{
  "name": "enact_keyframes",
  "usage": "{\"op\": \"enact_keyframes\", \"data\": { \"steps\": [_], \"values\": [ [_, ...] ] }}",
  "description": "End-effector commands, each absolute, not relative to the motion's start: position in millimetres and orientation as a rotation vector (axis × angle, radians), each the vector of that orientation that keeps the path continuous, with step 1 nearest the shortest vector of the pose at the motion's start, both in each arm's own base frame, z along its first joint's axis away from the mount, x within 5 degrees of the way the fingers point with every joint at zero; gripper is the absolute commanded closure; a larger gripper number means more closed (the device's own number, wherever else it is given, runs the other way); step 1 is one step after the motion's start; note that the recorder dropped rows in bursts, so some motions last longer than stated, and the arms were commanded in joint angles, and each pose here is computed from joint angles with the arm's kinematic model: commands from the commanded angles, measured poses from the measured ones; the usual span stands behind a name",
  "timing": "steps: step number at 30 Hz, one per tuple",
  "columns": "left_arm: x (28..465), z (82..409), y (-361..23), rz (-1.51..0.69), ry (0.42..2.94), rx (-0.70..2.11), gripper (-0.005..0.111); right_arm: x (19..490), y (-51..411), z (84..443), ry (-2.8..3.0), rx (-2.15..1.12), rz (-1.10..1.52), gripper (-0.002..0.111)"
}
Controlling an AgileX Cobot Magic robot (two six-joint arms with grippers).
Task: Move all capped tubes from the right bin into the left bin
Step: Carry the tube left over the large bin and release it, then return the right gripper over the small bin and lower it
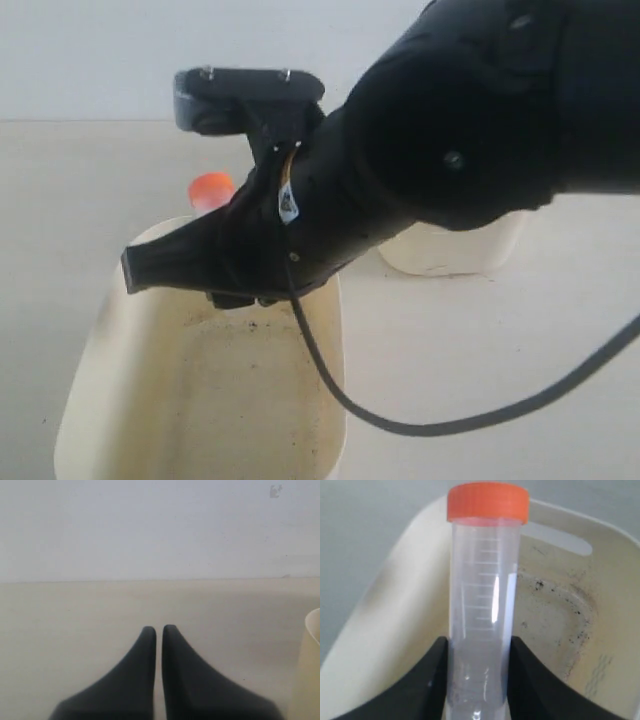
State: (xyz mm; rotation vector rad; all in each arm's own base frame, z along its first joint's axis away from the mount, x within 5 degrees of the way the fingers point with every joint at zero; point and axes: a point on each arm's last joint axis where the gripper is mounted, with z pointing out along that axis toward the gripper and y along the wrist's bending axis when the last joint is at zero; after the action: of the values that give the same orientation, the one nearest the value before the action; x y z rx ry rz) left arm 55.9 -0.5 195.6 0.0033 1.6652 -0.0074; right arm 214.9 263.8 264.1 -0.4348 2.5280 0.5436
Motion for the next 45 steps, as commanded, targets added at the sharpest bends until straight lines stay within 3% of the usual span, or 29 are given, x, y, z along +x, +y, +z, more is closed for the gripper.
{"op": "enact_keyframes", "data": {
  "steps": [1, 6, 8, 10, 13, 19, 33, 38, 45],
  "values": [
    [56.1, 197.6, -1.0, -0.019, 1.655, 0.003, 0.103, 219.6, 270.9, 237.8, 2.600, -0.435, 0.494, 0.093],
    [56.1, 197.6, -1.0, -0.019, 1.655, 0.003, 0.103, 222.2, 274.6, 233.8, 2.576, -0.463, 0.504, 0.040],
    [56.1, 197.6, -1.0, -0.019, 1.655, 0.003, 0.103, 222.4, 275.4, 234.2, 2.562, -0.487, 0.507, 0.033],
    [56.1, 197.6, -1.0, -0.019, 1.655, 0.003, 0.103, 222.0, 275.4, 234.1, 2.564, -0.497, 0.507, 0.037],
    [56.1, 197.6, -1.0, -0.019, 1.655, 0.003, 0.103, 222.3, 275.6, 235.1, 2.562, -0.505, 0.503, 0.053],
    [56.1, 197.6, -1.0, -0.019, 1.655, 0.003, 0.103, 240.2, 257.5, 255.0, 2.507, -0.520, 0.410, 0.109],
    [56.1, 197.6, -1.0, -0.019, 1.655, 0.003, 0.103, 366.7, 137.2, 315.5, 2.439, -0.116, 0.161, 0.108],
    [56.1, 197.6, -1.0, -0.019, 1.655, 0.003, 0.103, 410.9, 114.7, 308.8, 2.554, -0.044, 0.054, 0.108],
    [56.1, 197.6, -1.0, -0.019, 1.655, 0.003, 0.103, 460.4, 108.2, 269.0, 2.673, 0.065, 0.112, 0.108]
  ]
}}
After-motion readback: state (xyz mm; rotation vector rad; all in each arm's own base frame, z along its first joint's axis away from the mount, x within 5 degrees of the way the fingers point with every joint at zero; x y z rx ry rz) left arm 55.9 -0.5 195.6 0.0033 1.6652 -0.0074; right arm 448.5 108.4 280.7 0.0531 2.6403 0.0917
